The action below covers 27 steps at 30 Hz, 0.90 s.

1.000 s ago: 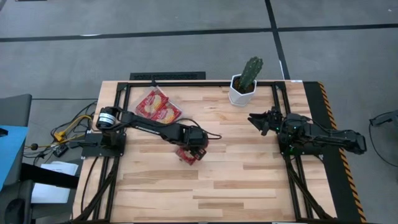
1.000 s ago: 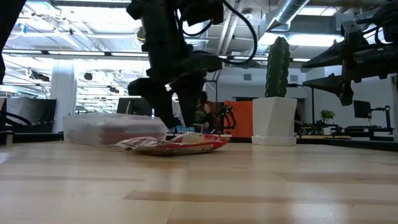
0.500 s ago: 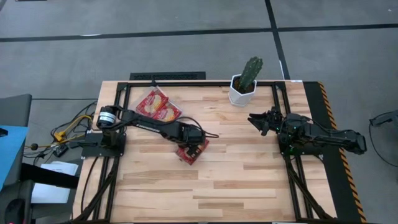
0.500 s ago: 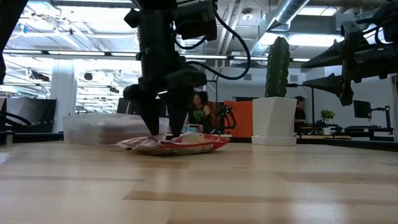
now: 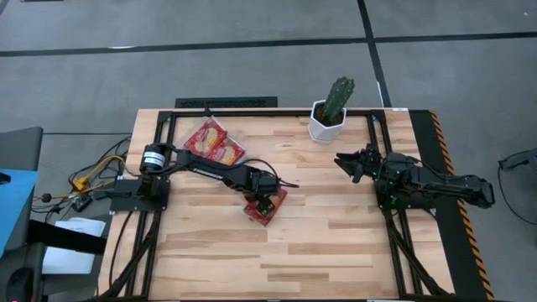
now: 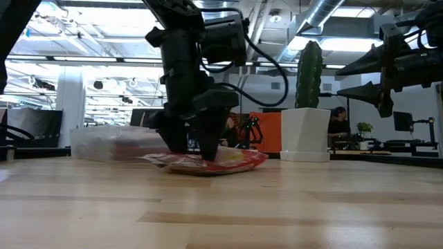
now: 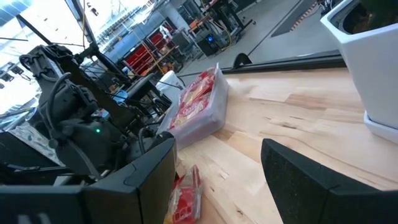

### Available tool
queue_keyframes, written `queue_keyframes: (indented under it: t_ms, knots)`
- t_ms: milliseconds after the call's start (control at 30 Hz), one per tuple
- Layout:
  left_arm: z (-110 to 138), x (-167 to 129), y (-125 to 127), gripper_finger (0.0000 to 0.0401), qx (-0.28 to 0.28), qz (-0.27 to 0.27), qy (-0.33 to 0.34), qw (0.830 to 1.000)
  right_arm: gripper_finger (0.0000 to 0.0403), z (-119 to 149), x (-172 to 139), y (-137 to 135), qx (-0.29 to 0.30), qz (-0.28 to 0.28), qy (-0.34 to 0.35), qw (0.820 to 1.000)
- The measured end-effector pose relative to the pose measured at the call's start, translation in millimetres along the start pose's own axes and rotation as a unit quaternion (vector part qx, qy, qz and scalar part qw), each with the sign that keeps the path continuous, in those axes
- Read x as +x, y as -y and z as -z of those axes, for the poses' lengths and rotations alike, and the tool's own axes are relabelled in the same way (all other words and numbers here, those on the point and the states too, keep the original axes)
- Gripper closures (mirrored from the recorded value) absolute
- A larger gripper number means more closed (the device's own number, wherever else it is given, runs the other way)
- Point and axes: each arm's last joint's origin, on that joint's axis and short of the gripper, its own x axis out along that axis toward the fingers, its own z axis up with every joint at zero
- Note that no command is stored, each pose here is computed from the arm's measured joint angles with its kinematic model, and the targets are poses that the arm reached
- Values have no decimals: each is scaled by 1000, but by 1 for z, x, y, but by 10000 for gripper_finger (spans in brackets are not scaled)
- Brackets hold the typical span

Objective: Sort popcorn bags into baskets
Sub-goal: Put the red popcorn bag into the transparent bin

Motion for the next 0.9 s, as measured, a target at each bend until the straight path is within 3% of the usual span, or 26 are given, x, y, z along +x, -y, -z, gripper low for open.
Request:
queue_keyframes:
  t_ms: [167, 467, 700, 900]
  knots:
    - [1, 9, -2, 158, 1, 3, -30, 1000, 143, 0, 0, 0, 0, 0, 0, 1000]
    - [1, 6, -2, 374, 21, 9, -32, 999, 143, 0, 0, 0, 2, 1, 1, 1000]
    - [-6, -21, 1, 387, 32, 44, -45, 998, 143, 0, 0, 0, 2, 1, 1, 1000]
    - [-15, -80, -6, 396, 33, 74, -27, 996, 143, 0, 0, 0, 1, 1, 2, 1000]
